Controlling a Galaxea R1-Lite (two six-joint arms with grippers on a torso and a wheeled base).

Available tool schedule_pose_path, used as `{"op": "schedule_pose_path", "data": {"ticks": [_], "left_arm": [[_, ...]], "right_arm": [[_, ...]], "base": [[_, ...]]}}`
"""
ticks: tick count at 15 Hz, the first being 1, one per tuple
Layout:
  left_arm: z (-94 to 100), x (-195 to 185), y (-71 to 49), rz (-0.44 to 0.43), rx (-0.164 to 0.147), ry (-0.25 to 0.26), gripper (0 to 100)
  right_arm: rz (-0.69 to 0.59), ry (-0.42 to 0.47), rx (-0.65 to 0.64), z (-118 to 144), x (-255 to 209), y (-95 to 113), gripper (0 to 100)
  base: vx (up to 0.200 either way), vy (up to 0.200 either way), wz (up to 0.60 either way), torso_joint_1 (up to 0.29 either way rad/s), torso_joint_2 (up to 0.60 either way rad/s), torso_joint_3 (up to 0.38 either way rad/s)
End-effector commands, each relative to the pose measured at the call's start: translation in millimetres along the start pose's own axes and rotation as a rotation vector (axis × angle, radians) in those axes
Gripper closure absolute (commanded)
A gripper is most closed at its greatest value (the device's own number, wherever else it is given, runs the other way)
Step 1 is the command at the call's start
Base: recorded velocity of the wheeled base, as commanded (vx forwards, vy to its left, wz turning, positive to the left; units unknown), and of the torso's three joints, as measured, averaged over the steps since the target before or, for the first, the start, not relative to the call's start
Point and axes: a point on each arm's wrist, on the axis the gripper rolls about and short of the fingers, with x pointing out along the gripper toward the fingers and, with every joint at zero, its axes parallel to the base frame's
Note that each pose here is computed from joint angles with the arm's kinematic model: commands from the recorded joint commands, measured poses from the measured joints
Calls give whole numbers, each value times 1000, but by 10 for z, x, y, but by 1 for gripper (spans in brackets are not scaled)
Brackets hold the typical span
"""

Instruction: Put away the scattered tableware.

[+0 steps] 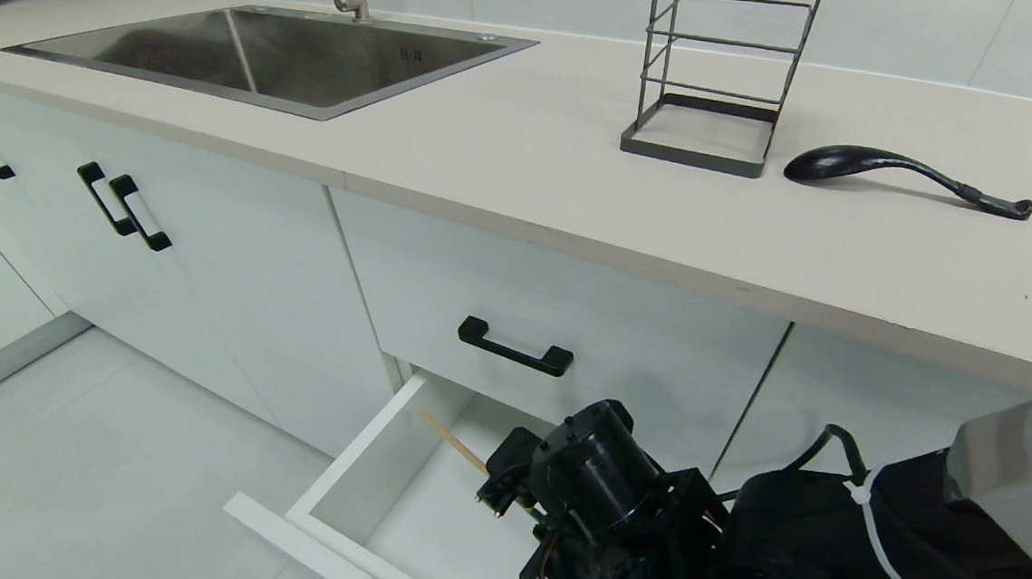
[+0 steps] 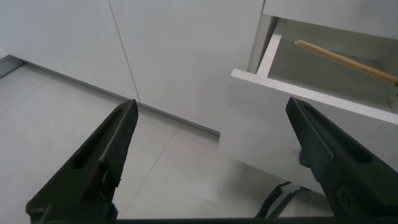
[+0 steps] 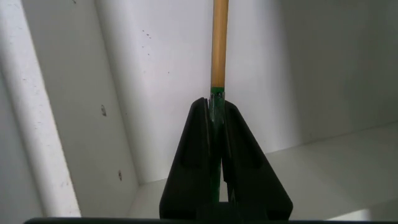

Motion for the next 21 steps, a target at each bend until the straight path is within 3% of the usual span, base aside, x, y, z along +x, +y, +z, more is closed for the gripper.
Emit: {"op": "schedule_pose_path", "data": {"ticks": [1, 11, 21], "left_arm": [[0, 0, 0, 1, 0, 0, 0], [0, 0, 0, 1, 0, 0, 0], [0, 0, 0, 1, 0, 0, 0]], "right_arm": [[-7, 23, 1, -41, 77, -9, 100], [-31, 41, 25, -8, 380, -84, 100], [-59, 108, 15, -20, 599, -14, 100]], "base": [[0, 0, 0, 0, 0, 0], [0, 0, 0, 0, 0, 0], [0, 0, 0, 0, 0, 0]]}}
